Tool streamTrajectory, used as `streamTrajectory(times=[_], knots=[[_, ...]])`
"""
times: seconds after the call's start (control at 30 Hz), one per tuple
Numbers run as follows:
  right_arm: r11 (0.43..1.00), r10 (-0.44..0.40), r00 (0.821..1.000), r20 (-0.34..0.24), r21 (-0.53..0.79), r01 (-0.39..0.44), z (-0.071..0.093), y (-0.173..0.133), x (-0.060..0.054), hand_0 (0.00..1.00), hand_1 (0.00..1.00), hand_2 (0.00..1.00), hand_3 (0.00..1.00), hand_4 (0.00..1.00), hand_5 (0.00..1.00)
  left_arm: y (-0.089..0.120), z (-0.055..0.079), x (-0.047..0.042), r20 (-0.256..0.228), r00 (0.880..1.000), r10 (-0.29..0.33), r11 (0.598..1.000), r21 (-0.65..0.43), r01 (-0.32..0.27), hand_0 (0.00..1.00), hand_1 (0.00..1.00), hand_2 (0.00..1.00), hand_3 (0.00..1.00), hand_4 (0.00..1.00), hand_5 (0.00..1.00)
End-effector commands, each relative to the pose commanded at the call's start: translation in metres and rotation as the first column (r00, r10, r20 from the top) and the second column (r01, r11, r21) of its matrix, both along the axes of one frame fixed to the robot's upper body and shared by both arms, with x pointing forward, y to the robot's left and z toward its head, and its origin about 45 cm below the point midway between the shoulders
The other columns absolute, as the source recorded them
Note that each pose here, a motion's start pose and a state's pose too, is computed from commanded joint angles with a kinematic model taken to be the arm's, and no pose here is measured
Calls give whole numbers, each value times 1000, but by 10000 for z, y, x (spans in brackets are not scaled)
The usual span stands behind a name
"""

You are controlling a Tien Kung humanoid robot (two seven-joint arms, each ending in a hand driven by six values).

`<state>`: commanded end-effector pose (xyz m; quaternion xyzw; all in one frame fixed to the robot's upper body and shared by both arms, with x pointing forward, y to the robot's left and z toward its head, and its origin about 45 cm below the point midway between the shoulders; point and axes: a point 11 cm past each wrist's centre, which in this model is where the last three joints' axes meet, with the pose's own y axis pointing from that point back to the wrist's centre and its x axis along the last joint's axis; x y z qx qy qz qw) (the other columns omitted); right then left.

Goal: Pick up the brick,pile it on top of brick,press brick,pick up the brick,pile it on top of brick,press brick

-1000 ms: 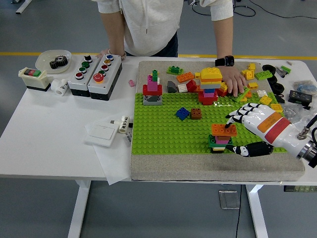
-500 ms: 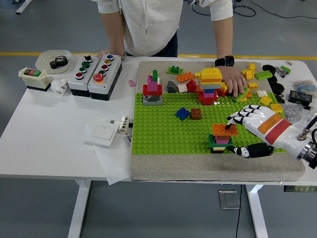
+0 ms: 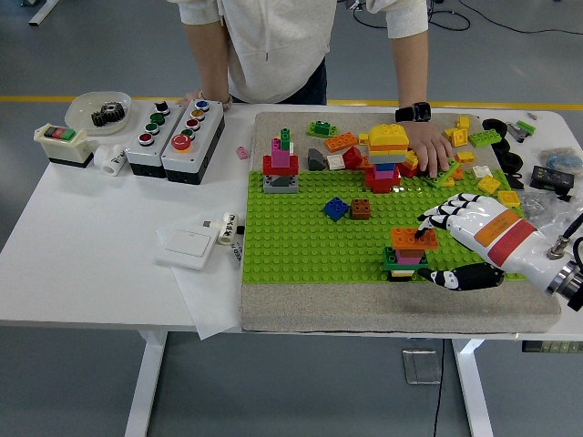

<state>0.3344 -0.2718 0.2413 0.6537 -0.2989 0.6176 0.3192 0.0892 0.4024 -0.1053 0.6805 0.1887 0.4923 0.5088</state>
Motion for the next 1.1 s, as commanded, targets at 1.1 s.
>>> streamTrajectory(times=[1.1], knots=[[1000,12,1000,-9,-7,-12,-53,39,-53,704,667,729,601,790,579,-7,-11,-36,-12,1000,-1,1000,-4,1,702,677,757,655,753,647]])
